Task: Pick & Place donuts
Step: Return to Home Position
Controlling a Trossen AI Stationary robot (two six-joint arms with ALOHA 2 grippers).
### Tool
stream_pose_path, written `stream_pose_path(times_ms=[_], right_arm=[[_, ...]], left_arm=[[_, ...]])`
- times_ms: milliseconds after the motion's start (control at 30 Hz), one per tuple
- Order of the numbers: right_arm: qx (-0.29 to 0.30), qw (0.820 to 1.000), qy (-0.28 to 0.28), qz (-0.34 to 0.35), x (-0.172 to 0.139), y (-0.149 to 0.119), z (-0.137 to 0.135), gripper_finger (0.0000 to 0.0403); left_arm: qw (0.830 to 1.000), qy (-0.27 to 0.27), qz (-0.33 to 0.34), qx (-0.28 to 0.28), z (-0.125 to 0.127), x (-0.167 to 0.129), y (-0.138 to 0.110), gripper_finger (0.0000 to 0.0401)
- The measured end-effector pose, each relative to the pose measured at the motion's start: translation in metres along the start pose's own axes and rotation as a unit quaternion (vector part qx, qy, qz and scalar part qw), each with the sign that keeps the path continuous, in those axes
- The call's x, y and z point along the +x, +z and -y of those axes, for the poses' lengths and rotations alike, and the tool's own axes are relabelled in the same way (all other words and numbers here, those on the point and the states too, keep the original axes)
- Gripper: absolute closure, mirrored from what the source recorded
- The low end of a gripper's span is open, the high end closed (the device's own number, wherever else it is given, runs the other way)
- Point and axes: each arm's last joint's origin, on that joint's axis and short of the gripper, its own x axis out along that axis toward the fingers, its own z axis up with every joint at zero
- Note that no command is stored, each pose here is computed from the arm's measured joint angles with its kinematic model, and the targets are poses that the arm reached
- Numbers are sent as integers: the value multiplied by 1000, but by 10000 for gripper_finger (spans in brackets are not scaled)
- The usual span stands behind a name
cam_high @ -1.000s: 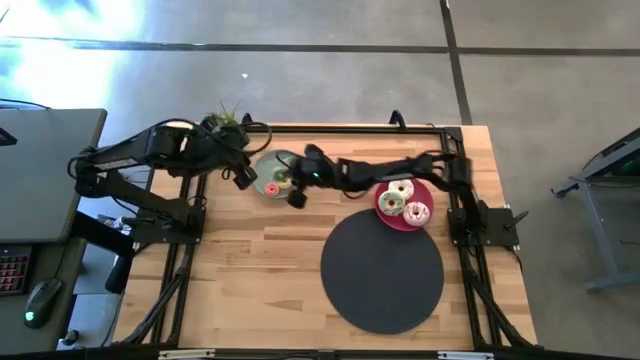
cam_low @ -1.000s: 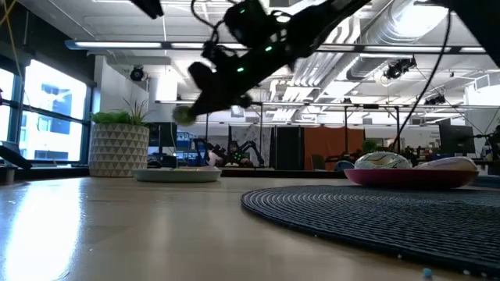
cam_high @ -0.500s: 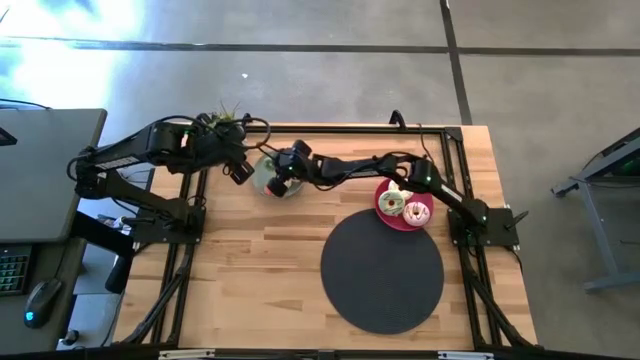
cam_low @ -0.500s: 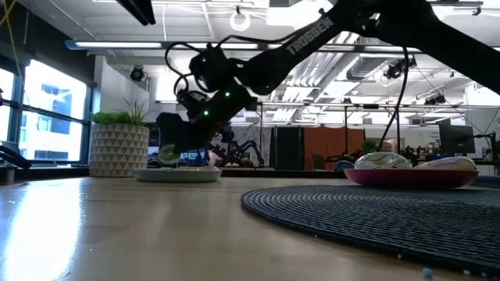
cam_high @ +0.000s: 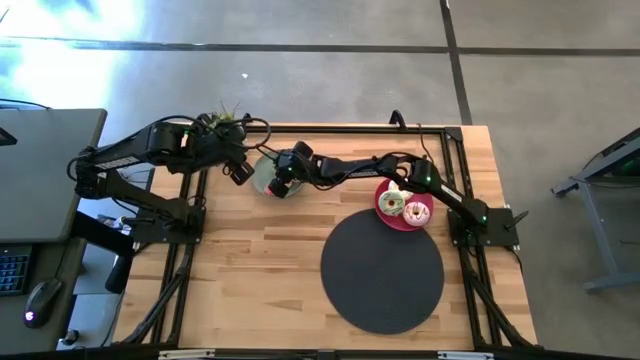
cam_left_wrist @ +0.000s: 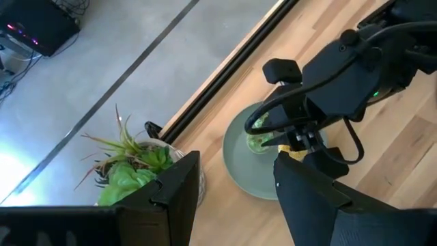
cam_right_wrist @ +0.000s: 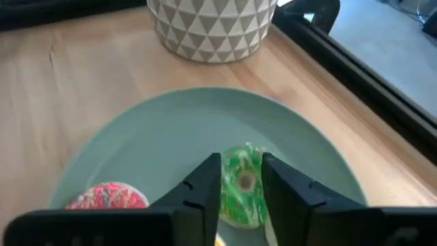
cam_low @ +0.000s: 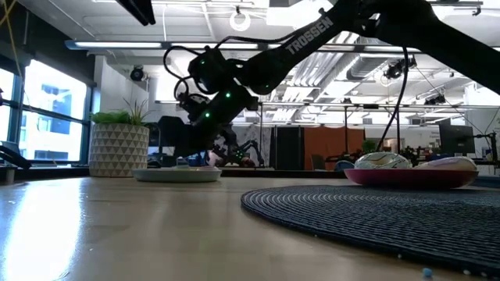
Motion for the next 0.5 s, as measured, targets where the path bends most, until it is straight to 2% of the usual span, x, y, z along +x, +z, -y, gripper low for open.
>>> stream_pose_path(times_ms=[167, 267, 400, 500], right_arm=[[-19, 1000, 6, 11, -8, 9, -3, 279], [-58, 998, 34, 4, -31, 28, -6, 272], [-100, 993, 62, -12, -89, 64, -9, 274], [-117, 990, 76, -25, -149, 92, -6, 273]], left_arm=[[1000, -3, -1, 3, 0, 0, 0, 222], [999, -1, -2, 41, 0, 0, 0, 222], [1000, 19, 6, 18, -10, -7, -6, 222], [1000, 15, 17, -6, -27, -21, -17, 222]])
